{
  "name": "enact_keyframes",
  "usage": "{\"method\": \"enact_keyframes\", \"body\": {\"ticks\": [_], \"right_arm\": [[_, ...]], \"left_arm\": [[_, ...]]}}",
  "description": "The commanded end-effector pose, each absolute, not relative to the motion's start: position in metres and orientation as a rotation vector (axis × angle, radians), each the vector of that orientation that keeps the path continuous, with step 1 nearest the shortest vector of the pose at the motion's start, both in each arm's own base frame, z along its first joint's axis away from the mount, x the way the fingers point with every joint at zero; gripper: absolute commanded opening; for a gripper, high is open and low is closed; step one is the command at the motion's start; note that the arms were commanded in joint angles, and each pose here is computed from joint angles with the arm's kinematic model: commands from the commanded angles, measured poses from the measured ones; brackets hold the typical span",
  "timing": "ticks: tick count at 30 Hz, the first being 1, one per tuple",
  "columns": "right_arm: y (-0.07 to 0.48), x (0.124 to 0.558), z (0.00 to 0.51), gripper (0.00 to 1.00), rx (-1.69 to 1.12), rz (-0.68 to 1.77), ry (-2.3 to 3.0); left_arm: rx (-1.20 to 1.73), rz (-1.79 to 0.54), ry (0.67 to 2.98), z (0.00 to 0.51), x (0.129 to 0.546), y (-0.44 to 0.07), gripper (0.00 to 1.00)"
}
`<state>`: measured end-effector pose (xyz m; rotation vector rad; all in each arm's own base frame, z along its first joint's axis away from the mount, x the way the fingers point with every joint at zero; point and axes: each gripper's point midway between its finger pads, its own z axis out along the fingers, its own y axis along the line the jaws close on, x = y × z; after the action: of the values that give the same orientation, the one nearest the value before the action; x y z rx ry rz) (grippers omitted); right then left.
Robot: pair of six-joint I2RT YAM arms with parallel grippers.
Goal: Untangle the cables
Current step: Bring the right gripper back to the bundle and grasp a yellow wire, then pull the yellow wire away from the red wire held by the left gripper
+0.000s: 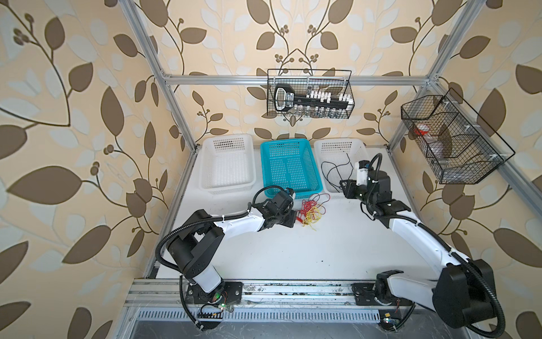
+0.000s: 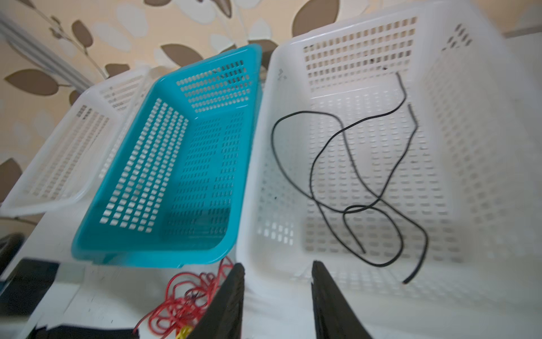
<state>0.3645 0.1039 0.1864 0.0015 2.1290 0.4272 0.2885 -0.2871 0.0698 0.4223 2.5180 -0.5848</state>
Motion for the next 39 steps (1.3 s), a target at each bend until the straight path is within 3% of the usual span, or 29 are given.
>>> {"method": "enact_keyframes", "body": {"ticks": [1,15,26,29,34,39], "right_arm": [[0.126,0.349,0.171,0.39,-0.032,0.494,2.16],[0.178,0.311,0.134,0.44,-0.192,0.585,2.237],[0.2,0.315,0.1,0.4,-0.269,0.596,2.311],[0.204,0.316,0.091,0.36,-0.268,0.592,2.341],[0.202,0.317,0.081,0.09,-0.235,0.582,2.359],[0.199,0.311,0.094,0.03,-0.278,0.58,2.311]], "left_arm": [[0.446,-0.597,2.431,0.092,0.291,-0.288,0.0],[0.462,-0.638,2.351,0.11,0.288,-0.287,0.0],[0.476,-0.635,2.363,0.106,0.289,-0.29,0.0],[0.473,-0.626,2.365,0.105,0.29,-0.289,0.0],[0.456,-0.6,2.372,0.101,0.292,-0.286,0.0],[0.426,-0.534,2.395,0.095,0.294,-0.276,0.0]]}}
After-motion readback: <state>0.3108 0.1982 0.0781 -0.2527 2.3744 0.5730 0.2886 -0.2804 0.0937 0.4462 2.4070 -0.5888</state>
